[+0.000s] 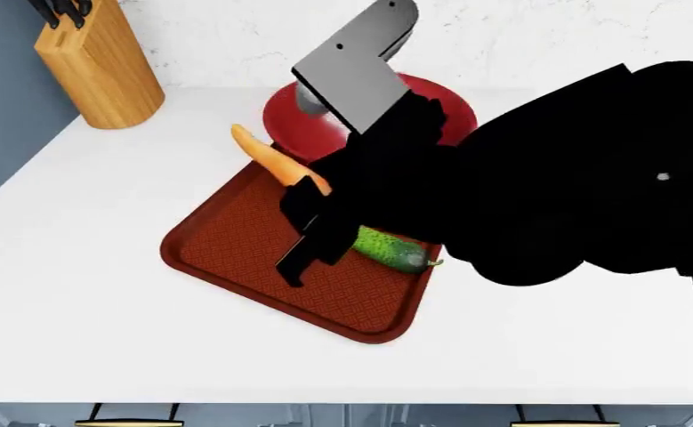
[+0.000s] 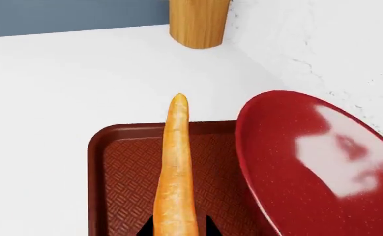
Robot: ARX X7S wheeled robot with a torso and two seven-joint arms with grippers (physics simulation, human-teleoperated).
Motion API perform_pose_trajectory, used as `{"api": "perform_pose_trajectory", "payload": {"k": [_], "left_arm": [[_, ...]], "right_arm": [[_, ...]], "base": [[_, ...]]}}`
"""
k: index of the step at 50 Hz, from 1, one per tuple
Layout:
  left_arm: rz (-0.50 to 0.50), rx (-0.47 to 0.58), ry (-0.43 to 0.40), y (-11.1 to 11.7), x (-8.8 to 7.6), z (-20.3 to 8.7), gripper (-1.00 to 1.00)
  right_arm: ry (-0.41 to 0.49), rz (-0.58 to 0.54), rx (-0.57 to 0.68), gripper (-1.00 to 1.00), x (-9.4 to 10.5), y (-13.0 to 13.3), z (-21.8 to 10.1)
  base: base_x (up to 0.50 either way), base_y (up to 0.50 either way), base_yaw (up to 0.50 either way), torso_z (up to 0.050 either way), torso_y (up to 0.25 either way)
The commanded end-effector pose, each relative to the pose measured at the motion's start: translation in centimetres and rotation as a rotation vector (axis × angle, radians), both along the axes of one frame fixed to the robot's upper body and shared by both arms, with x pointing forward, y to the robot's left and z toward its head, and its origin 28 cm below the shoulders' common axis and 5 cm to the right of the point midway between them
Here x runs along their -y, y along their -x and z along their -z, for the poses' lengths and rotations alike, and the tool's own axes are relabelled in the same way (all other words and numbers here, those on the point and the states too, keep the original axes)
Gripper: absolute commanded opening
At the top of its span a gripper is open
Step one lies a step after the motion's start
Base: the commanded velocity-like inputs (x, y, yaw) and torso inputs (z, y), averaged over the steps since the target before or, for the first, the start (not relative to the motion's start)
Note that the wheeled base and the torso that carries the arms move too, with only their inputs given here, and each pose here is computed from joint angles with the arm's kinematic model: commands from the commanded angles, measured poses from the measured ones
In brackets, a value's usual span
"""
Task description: Place the two vegetables and bowl onto the tray for setting up a vegetable dip station.
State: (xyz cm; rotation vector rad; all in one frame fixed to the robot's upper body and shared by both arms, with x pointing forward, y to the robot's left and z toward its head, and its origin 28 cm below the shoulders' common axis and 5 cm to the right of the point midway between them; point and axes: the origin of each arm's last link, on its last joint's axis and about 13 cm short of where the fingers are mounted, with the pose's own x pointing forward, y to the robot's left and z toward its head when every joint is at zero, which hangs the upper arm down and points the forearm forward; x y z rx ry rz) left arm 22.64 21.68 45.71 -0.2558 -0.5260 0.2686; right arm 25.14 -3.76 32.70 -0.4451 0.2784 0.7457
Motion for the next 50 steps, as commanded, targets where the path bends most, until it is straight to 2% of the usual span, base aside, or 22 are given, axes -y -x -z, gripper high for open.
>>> {"api": "perform_pose_trajectory", "payload": {"k": [1,13,28,50], "left_arm": [[0.0,0.0,-0.002,0.0,0.0,0.0,1.0],[0.0,0.0,-0.002,0.0,0.0,0.0,1.0],[0.0,0.0,-0.002,0.0,0.0,0.0,1.0],[0.001,-0.002,-0.006,0.0,0.1,0.1,1.0]], "right_arm": [[0.024,-0.032,-0.036,-1.0,-0.9,0.0,1.6],[0.021,0.004,-0.089,-1.0,-1.3,-1.1,3.4],[0.032,0.01,-0.126,-1.0,-1.8,-1.3,4.8],[0.031,0.01,-0.14,-1.0,-2.1,-1.4,5.1]], "base": [[0.0,0.0,0.0,0.0,0.0],[0.0,0.0,0.0,0.0,0.0],[0.0,0.0,0.0,0.001,0.001],[0.0,0.0,0.0,0.0,0.0]]}}
